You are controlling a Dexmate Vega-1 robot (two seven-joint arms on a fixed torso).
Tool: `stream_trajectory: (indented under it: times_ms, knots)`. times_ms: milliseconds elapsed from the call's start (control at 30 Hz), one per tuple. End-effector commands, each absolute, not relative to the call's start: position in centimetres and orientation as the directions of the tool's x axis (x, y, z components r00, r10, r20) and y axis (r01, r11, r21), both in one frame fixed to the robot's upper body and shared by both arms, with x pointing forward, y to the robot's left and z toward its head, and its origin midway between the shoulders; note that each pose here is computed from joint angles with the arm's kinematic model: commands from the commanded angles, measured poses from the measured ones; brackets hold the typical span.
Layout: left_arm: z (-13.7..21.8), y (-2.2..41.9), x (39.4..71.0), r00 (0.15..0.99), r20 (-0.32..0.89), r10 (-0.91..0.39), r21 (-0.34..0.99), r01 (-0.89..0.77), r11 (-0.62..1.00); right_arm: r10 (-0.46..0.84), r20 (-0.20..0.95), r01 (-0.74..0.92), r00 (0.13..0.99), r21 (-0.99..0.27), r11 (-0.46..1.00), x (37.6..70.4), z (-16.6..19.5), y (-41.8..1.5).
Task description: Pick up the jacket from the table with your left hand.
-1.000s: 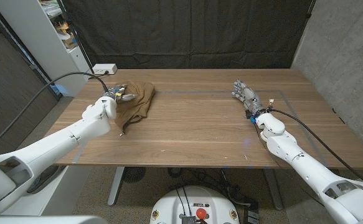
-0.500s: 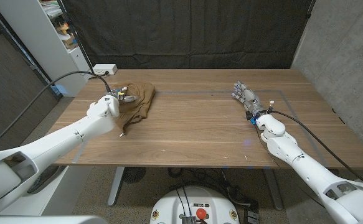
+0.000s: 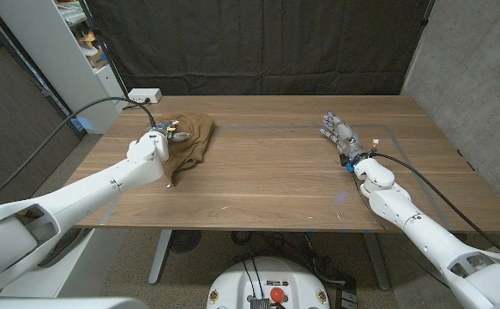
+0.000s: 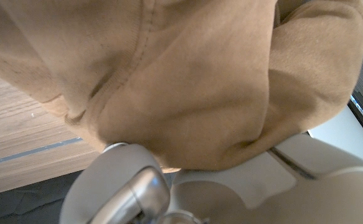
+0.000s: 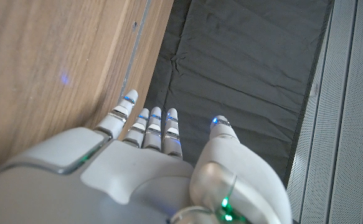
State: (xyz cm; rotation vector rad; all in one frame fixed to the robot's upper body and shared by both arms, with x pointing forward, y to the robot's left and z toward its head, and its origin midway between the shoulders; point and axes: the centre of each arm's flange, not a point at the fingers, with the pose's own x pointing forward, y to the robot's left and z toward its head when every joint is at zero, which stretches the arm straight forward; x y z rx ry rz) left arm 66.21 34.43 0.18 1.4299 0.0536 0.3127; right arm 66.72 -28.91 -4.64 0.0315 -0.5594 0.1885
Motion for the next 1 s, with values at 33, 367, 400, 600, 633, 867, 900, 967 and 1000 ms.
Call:
stream_trajectory:
  times_ms: [33, 367, 400, 600, 633, 867, 900, 967, 1000]
  knots:
    - [-1.0, 33.3, 66.6, 0.968, 0.105, 0.227, 0.985, -0.132, 0.107, 0.166, 0.533, -0.187, 0.83, -0.015, 0.982, 66.5, -4.6, -28.9]
    - [-0.7, 33.4, 66.3, 0.957, 0.175, 0.23, 0.971, -0.206, 0.118, 0.163, 0.534, -0.183, 0.83, -0.014, 0.983, 66.5, -4.5, -28.8]
    - [-0.6, 33.4, 66.3, 0.958, 0.176, 0.226, 0.971, -0.207, 0.122, 0.163, 0.534, -0.184, 0.83, -0.014, 0.983, 66.5, -4.5, -28.7]
    - [-0.3, 33.3, 65.7, 0.956, 0.186, 0.227, 0.967, -0.218, 0.129, 0.165, 0.535, -0.187, 0.829, -0.012, 0.982, 66.6, -4.4, -28.6]
    - [-0.2, 33.3, 65.6, 0.955, 0.188, 0.229, 0.967, -0.221, 0.128, 0.165, 0.535, -0.188, 0.828, -0.012, 0.982, 66.6, -4.4, -28.5]
    - [0.6, 32.8, 64.2, 0.946, 0.234, 0.224, 0.95, -0.271, 0.154, 0.17, 0.54, -0.196, 0.824, -0.011, 0.981, 66.7, -4.1, -28.3]
    - [0.8, 32.7, 64.0, 0.945, 0.237, 0.226, 0.948, -0.275, 0.158, 0.172, 0.541, -0.197, 0.824, -0.011, 0.98, 66.8, -4.1, -28.2]
    - [1.2, 32.4, 63.5, 0.943, 0.246, 0.225, 0.946, -0.284, 0.157, 0.174, 0.543, -0.2, 0.822, -0.01, 0.98, 66.8, -4.0, -28.2]
    - [1.4, 32.4, 63.3, 0.943, 0.25, 0.219, 0.945, -0.287, 0.156, 0.175, 0.544, -0.201, 0.82, -0.011, 0.979, 66.8, -3.9, -28.1]
